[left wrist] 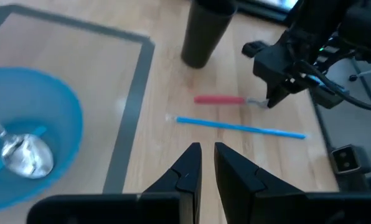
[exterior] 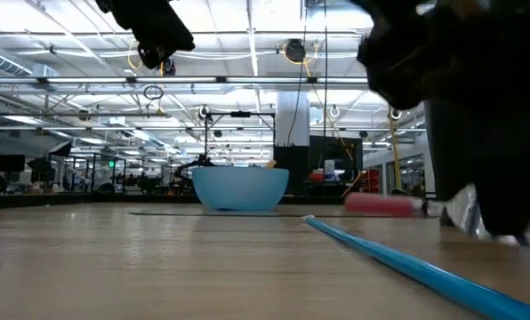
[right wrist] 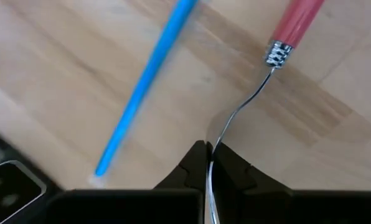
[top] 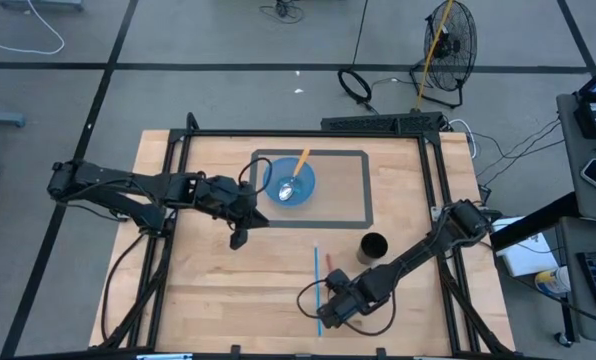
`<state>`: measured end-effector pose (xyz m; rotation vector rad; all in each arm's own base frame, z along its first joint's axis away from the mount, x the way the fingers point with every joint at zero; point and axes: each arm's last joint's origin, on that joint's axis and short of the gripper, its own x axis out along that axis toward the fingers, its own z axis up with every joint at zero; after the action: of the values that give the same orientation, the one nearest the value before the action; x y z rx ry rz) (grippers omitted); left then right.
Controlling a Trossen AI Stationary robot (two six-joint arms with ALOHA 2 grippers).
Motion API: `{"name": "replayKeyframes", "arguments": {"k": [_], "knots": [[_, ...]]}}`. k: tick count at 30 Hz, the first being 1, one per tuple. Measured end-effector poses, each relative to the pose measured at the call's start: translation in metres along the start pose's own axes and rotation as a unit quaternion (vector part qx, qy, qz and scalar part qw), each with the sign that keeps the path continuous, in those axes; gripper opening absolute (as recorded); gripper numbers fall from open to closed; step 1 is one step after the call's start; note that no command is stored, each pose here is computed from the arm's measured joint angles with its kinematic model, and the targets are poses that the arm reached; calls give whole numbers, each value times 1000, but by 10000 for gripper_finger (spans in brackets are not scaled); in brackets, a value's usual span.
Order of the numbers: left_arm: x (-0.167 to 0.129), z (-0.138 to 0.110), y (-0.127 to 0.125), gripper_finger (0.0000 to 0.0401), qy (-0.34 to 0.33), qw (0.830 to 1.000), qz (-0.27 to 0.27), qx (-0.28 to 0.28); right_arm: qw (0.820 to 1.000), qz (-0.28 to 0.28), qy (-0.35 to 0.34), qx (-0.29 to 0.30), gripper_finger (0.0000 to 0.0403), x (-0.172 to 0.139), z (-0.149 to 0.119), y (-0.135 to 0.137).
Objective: Pick & Place Utensil
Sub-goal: Put the pink fork into the bowl
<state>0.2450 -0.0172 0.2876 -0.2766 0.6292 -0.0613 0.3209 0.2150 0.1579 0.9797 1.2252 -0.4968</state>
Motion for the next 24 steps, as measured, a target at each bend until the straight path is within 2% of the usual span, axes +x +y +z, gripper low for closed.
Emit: {"name": "replayKeyframes", "arguments": {"k": [5, 12, 19, 24], "knots": [[0, 7, -4, 45, -34, 999, -34, 3, 999, 25, -42, -22, 1, -20, -2, 3], [-1, 25, -12, 58, -108, 987, -119, -5, 986, 65, -136, -70, 1, -57, 2, 7], [13, 32, -12, 119, -136, 980, -138, -40, 956, 96, -246, -129, 1, -97, 13, 10], [30, 39, -12, 173, -166, 970, -166, -59, 935, 107, -286, -180, 1, -119, 25, 11]]}}
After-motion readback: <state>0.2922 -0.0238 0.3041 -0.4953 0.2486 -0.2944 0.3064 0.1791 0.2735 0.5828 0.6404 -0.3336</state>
